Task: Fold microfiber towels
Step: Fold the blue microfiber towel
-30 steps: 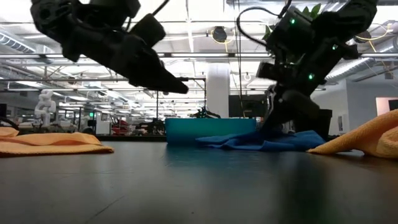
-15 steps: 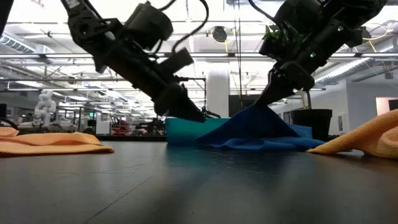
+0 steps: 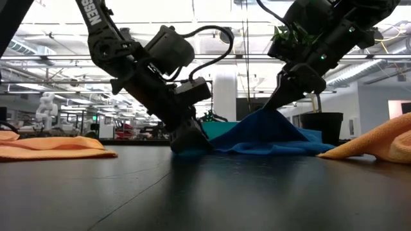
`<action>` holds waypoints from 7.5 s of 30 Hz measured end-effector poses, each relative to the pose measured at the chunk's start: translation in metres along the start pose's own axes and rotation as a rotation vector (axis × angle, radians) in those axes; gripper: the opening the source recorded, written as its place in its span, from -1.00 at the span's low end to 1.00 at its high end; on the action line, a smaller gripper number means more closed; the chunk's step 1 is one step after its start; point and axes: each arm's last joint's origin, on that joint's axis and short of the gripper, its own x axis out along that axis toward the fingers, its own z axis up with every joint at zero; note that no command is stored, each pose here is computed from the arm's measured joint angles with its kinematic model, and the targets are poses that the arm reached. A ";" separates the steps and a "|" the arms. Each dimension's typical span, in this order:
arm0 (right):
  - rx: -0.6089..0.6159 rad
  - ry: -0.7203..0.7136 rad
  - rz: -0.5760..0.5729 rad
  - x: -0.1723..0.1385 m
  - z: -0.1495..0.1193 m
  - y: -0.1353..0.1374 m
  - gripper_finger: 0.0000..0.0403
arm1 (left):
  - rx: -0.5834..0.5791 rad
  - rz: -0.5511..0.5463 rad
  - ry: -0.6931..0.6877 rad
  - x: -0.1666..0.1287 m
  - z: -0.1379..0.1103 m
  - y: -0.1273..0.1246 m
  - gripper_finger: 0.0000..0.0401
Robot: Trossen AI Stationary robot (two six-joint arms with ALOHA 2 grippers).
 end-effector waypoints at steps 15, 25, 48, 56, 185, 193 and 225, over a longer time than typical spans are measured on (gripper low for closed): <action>-0.002 -0.001 0.012 0.000 0.000 0.000 -1.00 | 0.008 0.009 0.001 0.000 0.000 0.000 -0.65; 0.024 0.123 -0.037 0.001 -0.012 -0.006 -0.96 | -0.006 -0.016 -0.010 -0.001 0.001 0.000 -0.98; -0.035 0.490 -0.058 -0.015 -0.047 -0.002 -0.30 | -0.031 -0.043 -0.014 -0.001 0.001 0.000 -1.00; -0.127 0.472 -0.027 -0.017 -0.047 0.010 -0.30 | -0.036 -0.049 -0.016 -0.001 0.001 0.000 -1.00; -0.138 0.389 -0.332 0.014 -0.062 -0.009 -0.80 | -0.058 -0.068 -0.149 -0.062 0.046 0.026 -0.98; -0.138 0.400 -0.289 0.014 -0.062 -0.011 -0.99 | -0.052 -0.070 -0.137 -0.062 0.045 0.026 -0.99; -0.096 -0.363 0.224 -0.152 0.105 0.055 -1.00 | -0.176 -0.548 -0.426 -0.331 0.086 0.075 -0.99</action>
